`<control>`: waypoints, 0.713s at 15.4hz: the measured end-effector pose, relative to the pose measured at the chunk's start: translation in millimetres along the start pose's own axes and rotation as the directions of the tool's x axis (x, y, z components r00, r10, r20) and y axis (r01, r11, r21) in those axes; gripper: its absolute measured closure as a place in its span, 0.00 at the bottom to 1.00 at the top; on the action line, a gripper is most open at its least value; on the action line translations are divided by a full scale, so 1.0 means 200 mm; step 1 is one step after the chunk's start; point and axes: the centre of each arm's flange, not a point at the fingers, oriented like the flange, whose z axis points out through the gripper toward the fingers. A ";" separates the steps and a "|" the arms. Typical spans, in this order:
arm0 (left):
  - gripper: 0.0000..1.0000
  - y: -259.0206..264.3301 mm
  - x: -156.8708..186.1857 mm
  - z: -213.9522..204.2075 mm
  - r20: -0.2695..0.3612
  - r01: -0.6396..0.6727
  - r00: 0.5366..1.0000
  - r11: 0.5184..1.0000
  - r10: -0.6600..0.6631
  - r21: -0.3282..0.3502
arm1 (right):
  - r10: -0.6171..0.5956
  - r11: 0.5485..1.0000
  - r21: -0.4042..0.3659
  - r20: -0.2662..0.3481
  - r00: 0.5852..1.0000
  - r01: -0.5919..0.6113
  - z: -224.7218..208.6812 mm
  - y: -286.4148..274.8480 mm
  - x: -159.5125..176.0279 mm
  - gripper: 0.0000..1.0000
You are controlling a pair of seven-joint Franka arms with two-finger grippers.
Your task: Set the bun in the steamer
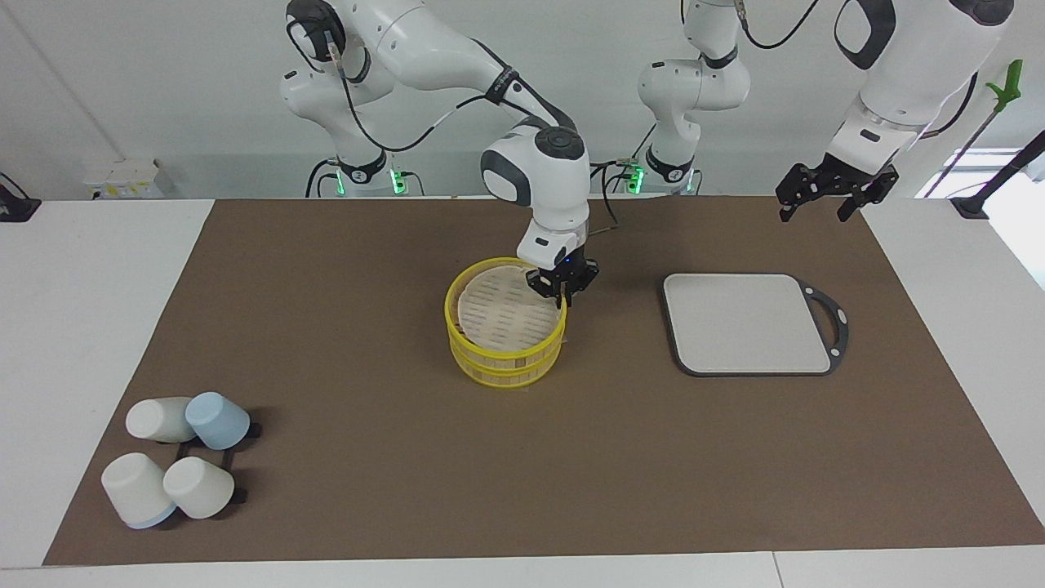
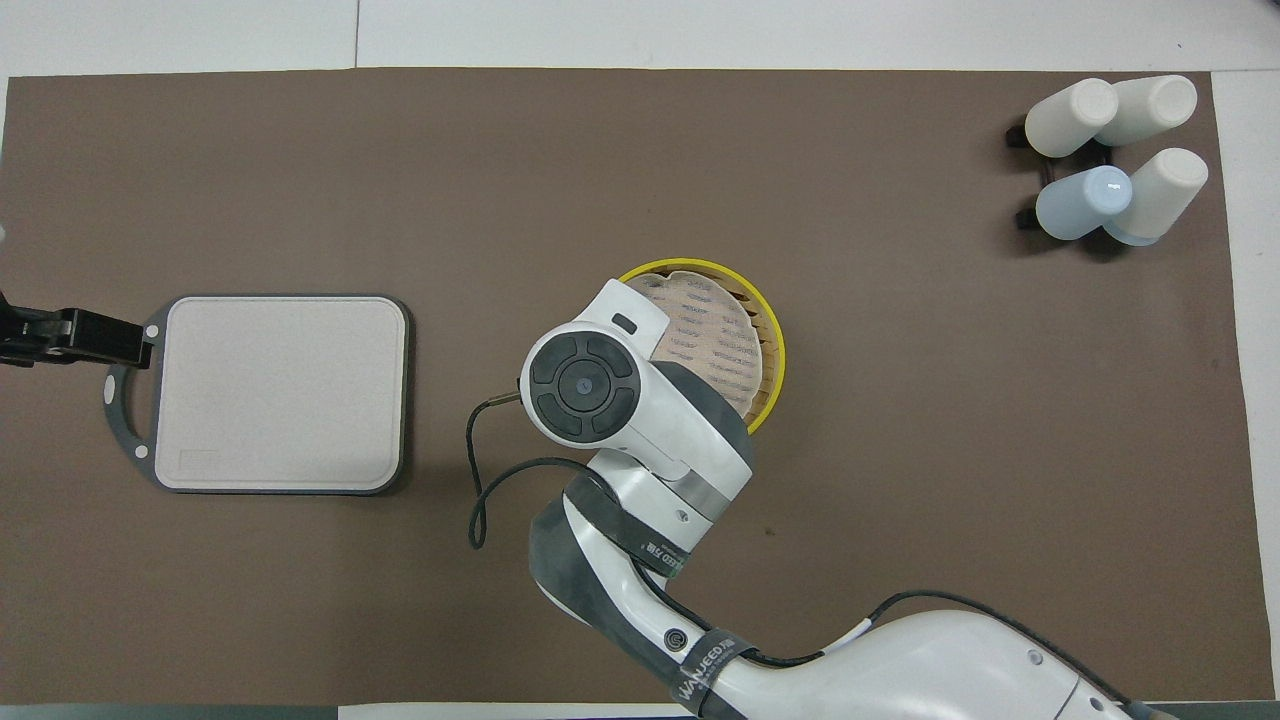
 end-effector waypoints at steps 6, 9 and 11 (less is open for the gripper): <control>0.00 -0.02 0.01 -0.01 -0.007 0.008 1.000 1.000 -0.008 -0.003 | 0.110 0.991 -0.083 0.034 0.993 -0.106 -0.41 0.26 0.19 0.04; 0.00 -0.04 0.01 -0.01 -0.008 0.020 1.000 1.000 -0.020 -0.023 | 0.186 0.975 -0.132 0.054 0.981 -0.178 -0.73 0.53 0.21 0.00; 0.00 -0.05 0.00 -0.01 -0.008 0.023 1.000 0.999 -0.023 -0.027 | 0.264 0.959 -0.138 0.116 0.958 -0.248 -0.90 0.85 0.21 0.00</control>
